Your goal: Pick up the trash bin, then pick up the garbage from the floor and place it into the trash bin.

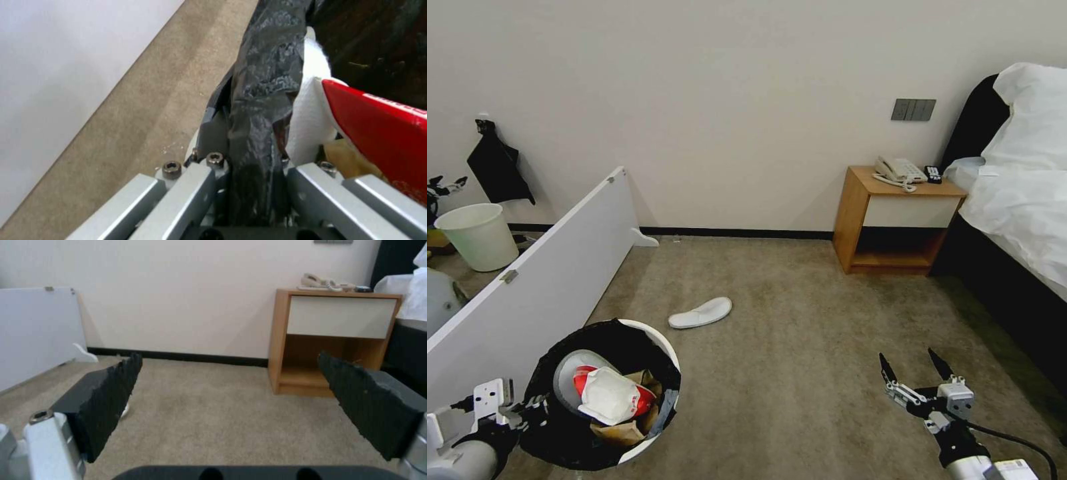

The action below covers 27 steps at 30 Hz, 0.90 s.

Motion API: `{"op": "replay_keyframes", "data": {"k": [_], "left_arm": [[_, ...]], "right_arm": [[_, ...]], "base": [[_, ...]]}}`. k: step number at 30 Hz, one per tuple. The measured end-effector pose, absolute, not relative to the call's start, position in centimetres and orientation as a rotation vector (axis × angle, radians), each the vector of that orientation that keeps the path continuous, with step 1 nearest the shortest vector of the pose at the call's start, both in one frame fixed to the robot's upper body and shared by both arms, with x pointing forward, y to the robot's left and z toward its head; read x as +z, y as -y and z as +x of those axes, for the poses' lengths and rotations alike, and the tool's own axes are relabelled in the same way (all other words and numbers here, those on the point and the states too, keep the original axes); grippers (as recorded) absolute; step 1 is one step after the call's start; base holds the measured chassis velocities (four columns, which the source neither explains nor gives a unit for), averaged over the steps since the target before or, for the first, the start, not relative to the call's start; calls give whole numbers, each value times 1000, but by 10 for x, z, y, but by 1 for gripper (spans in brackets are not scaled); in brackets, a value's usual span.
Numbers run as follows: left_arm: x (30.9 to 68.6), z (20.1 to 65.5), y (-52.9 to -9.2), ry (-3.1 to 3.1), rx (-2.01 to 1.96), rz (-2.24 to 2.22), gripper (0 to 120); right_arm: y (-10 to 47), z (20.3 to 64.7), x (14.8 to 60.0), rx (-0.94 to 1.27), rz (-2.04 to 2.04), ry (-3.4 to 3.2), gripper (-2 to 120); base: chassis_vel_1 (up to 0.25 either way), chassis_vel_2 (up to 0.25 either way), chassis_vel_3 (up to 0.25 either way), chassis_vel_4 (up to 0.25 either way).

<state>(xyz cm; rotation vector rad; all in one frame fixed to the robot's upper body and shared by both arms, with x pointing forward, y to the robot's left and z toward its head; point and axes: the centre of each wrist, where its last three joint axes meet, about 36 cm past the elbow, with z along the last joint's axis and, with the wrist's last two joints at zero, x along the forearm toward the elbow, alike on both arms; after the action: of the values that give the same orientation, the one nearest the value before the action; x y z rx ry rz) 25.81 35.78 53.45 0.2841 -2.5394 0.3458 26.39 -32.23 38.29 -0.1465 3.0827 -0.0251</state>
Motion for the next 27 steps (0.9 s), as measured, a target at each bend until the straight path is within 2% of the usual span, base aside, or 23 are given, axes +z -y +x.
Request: {"op": "replay_keyframes", "data": {"k": [15,27], "left_arm": [[535,258,-357,2541,345,285,3],[535,258,-358,2543,345,286,3]], "right_arm": [[322,265,380,-22,-166,-3083,100],[321,267,379,-15,-177,-3081,100]], "base": [[-54,47,50,-55],[-105,114,113,-108]]}}
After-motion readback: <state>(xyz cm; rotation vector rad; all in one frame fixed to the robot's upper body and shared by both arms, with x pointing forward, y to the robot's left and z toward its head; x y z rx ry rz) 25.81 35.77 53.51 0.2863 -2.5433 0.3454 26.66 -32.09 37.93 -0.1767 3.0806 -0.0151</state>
